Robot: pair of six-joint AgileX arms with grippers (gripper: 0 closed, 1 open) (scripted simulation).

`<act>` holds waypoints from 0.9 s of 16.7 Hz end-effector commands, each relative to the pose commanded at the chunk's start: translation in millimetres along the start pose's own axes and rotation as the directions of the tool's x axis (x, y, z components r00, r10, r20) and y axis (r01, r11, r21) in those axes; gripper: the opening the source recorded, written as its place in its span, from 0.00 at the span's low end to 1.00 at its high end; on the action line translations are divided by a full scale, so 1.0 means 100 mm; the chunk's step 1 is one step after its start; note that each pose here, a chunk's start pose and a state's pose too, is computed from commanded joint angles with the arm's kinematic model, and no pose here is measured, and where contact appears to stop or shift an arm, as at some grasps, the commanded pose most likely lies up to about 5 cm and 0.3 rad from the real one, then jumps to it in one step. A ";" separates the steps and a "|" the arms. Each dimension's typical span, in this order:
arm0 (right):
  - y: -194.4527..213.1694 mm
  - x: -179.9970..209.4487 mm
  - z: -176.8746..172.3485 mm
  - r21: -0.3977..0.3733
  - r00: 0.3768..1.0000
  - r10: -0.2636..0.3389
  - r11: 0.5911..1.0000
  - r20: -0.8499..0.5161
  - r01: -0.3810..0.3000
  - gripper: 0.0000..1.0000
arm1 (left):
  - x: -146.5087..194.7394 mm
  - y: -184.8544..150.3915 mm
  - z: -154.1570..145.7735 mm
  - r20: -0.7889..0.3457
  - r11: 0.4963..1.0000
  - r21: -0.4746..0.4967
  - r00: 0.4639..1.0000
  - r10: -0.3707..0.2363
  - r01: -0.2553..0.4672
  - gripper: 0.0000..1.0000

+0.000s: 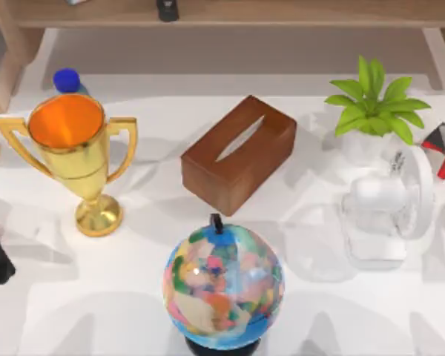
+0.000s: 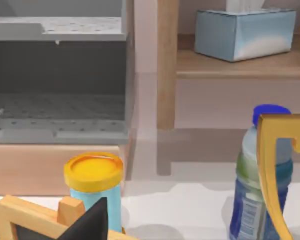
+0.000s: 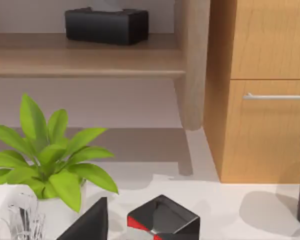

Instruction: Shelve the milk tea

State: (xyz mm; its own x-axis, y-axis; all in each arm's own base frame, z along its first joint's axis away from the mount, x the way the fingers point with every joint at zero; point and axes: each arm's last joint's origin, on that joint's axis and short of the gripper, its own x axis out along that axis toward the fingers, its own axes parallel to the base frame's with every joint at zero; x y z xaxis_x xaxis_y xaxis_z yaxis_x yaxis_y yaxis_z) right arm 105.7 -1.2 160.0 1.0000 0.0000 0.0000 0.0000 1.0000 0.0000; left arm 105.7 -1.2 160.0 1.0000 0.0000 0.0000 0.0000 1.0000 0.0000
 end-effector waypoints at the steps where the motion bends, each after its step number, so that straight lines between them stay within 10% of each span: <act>1: 0.00 0.00 0.00 0.000 1.000 0.000 1.000 0.000 0.000 1.00 | 0.00 0.00 0.00 0.000 1.000 0.000 1.000 0.000 0.000 1.00; 15: -0.56 0.54 0.08 -0.046 0.999 -0.014 0.999 -0.034 0.013 1.00 | 0.00 0.00 0.00 0.000 1.000 0.000 1.000 0.000 0.000 1.00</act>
State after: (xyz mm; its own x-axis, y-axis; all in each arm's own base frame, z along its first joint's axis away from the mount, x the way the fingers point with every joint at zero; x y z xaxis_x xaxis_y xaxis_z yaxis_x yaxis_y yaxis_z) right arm 159.6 -57.4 167.6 0.9993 -0.0144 -0.0336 0.0128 0.9989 -0.0460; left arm 105.7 -1.2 160.0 1.0000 0.0000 0.0000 0.0000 1.0000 0.0000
